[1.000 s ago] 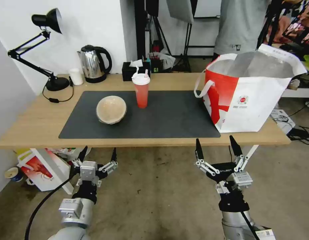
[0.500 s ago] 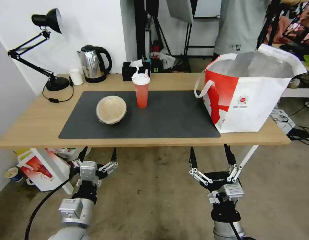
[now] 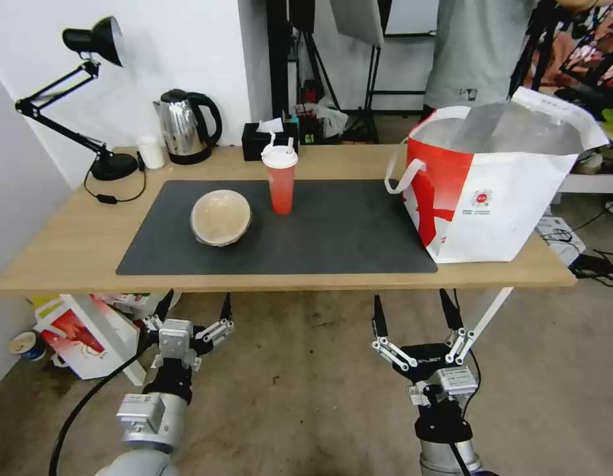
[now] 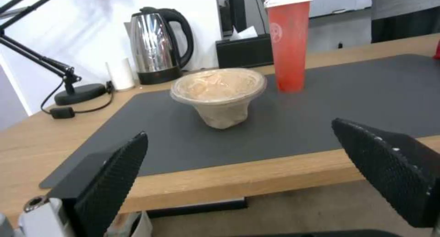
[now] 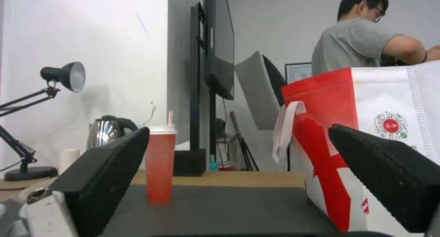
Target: Pick up the trash from the table and place it into the takeout bag.
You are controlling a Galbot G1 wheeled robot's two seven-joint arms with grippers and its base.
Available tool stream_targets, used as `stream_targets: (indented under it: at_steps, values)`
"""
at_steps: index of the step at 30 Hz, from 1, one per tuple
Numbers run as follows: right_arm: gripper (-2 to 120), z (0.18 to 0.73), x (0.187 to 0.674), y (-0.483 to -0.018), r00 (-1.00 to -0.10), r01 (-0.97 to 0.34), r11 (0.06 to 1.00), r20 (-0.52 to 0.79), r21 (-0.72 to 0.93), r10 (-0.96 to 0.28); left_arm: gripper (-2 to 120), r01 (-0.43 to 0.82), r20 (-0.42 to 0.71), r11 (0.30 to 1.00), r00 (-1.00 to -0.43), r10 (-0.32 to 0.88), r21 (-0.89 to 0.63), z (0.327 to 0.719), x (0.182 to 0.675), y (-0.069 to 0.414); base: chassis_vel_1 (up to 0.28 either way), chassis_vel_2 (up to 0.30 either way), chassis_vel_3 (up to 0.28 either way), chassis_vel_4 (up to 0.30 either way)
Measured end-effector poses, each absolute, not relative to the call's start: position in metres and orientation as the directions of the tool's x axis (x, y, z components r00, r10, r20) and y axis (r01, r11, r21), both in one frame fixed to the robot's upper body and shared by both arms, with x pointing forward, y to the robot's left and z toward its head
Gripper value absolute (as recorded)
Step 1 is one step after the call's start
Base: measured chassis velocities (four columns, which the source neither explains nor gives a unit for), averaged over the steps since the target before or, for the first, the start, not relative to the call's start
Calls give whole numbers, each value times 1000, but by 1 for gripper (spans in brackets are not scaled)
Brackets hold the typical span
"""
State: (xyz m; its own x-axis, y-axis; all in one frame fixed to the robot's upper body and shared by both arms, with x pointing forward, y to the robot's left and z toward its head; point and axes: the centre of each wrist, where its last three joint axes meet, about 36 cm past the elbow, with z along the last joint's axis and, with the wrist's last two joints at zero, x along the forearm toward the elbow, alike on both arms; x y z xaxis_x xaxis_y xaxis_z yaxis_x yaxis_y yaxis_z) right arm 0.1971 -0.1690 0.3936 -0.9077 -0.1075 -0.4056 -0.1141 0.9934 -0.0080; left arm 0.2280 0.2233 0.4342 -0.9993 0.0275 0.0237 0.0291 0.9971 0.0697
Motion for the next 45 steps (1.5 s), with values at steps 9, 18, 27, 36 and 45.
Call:
stream_targets:
  at_steps: [9,18,27,36,45]
  values:
    - [100,391,196,-166,-909,-119,993,-401,0,-109,100,29,24,997,-999,28,70,434,228,223,0,0,0,0]
    - [100,406,205,-173,-885,-256,967,-400,-10,-239,100,29,24,997,-999,27,70,434,228,223,0,0,0,0]
    - [100,436,263,-202,-806,-454,888,-390,-74,-445,100,29,24,997,-999,28,70,434,228,223,0,0,0,0]
    - [100,463,295,-207,-771,-523,848,-379,-82,-512,100,29,24,997,-999,28,70,434,228,223,0,0,0,0]
    - [100,508,332,-217,-745,-584,810,-363,-50,-559,100,29,24,997,-999,27,70,434,228,223,0,0,0,0]
